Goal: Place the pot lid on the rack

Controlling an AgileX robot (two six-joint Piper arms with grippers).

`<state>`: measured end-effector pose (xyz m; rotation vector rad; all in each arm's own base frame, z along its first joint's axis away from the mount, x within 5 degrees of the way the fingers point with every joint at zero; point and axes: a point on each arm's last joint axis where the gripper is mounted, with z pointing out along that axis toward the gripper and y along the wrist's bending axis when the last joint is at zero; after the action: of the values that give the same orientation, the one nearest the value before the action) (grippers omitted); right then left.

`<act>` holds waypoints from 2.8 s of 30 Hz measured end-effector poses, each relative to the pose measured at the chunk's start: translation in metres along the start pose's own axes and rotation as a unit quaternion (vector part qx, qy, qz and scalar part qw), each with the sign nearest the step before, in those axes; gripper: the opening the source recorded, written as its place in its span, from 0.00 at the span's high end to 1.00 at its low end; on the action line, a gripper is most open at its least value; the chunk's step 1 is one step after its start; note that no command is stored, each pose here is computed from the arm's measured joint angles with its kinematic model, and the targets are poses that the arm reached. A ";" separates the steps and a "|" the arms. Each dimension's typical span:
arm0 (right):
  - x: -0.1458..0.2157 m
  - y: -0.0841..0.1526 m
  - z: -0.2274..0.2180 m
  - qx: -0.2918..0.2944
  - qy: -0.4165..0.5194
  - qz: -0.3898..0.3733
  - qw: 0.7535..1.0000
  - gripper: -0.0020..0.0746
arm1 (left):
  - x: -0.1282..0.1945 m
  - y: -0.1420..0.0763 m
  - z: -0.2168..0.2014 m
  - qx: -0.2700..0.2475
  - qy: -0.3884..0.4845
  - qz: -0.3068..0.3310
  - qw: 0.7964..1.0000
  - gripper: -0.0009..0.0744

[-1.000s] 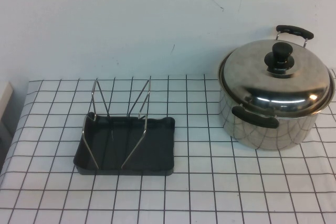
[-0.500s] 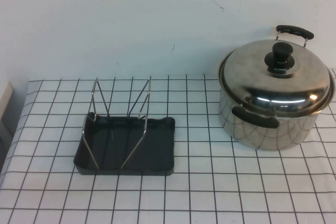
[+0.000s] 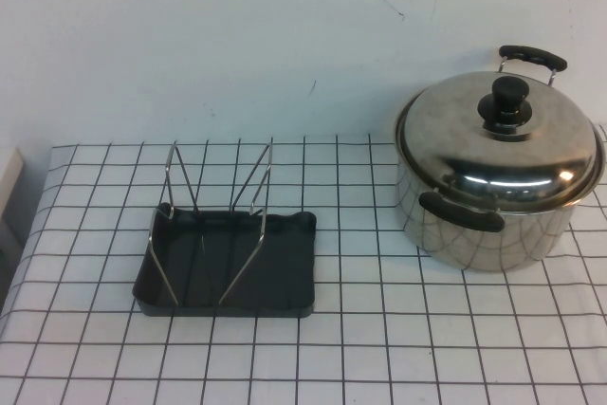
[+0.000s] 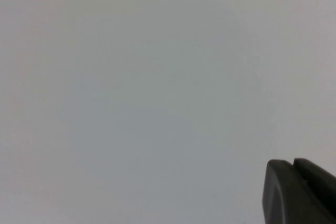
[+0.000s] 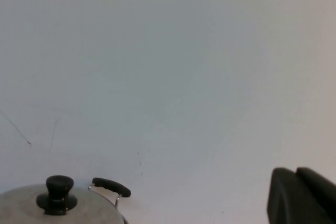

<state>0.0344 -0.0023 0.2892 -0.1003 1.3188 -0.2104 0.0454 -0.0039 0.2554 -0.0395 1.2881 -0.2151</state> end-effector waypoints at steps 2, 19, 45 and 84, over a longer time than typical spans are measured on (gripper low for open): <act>-0.016 -0.004 0.002 0.002 0.016 0.000 1.000 0.98 | -0.020 -0.004 -0.001 0.005 -0.003 0.030 1.000 0.99; -0.017 0.011 0.109 -0.082 0.161 -0.001 0.984 0.98 | -0.018 -0.005 0.060 0.002 0.143 0.106 0.984 0.99; 0.060 0.144 0.270 -0.229 0.169 0.022 0.958 0.28 | -0.010 -0.006 0.073 0.004 0.150 0.080 0.985 0.99; 0.110 0.142 0.302 -0.161 0.188 0.090 0.965 0.51 | -0.005 -0.005 0.072 -0.023 0.148 -0.101 0.984 0.99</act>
<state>0.3655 0.0990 0.2329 -0.2216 1.7248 0.1507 0.1123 -0.0142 0.2817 -0.1844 1.5869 -0.3768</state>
